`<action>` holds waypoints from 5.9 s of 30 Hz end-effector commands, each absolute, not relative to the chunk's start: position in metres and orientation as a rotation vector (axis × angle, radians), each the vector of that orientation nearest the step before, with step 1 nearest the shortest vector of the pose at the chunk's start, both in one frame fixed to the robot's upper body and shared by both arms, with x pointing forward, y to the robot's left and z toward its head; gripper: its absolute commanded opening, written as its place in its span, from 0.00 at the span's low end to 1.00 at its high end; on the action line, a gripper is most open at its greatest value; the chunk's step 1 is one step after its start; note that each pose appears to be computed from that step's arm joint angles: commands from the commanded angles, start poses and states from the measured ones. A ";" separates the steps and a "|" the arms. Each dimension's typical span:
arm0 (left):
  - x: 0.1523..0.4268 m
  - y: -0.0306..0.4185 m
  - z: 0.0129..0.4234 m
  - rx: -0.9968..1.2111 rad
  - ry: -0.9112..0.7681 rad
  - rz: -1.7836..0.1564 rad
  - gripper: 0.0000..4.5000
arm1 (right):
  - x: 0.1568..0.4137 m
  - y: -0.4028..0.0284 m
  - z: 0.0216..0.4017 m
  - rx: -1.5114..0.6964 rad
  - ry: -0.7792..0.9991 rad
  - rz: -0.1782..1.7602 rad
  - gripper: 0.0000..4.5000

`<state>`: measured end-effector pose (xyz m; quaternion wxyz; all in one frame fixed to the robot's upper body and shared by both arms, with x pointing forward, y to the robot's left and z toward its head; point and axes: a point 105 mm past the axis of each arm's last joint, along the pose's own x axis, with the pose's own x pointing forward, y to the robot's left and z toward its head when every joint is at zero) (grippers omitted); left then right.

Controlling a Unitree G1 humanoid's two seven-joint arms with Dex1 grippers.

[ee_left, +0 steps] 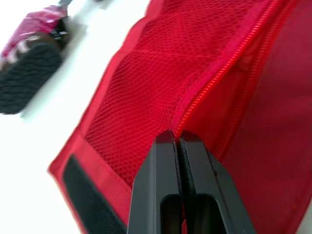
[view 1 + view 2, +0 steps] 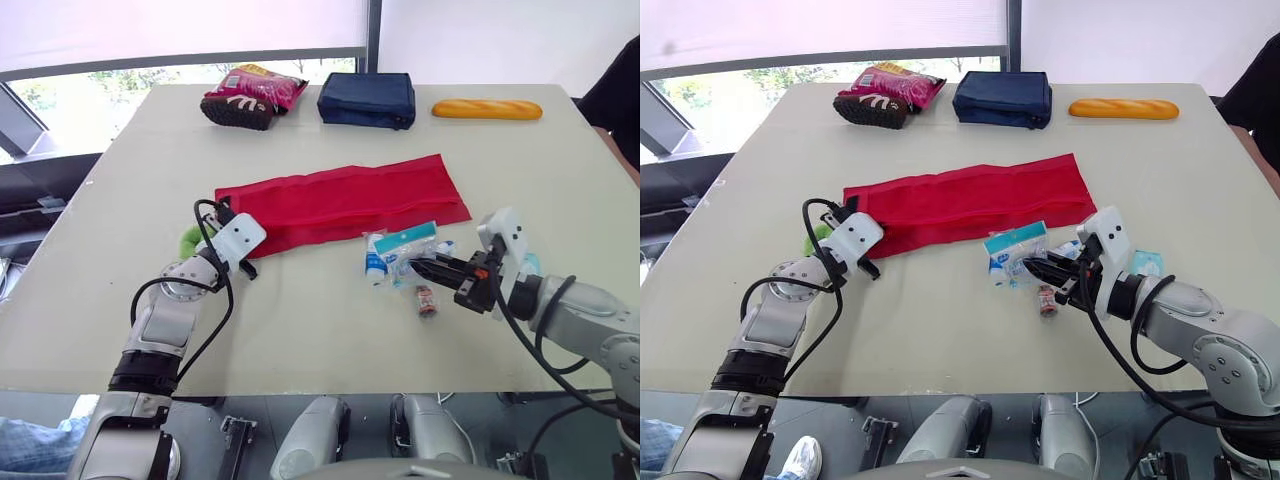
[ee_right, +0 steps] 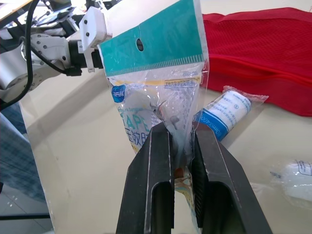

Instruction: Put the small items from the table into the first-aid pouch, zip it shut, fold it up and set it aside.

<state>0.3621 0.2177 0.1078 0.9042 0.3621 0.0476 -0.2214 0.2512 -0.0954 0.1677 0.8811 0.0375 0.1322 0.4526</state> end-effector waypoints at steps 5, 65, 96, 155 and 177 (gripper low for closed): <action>0.355 0.172 0.127 0.734 0.004 -0.683 0.01 | 0.261 -0.089 0.156 0.049 0.348 0.922 0.01; 0.335 0.139 0.139 0.545 -0.161 -1.095 0.01 | 0.311 0.024 0.120 0.203 0.974 0.965 0.01; 0.319 0.134 0.126 0.634 -0.132 -1.218 0.01 | 0.344 0.041 0.174 0.824 0.816 0.915 0.01; 0.345 0.136 0.174 0.169 -0.147 -1.108 0.00 | 0.340 0.023 0.137 0.601 0.661 0.866 0.59; 0.348 0.162 0.165 0.226 -0.081 -1.092 0.00 | 0.318 0.009 0.179 -0.297 0.038 1.082 0.01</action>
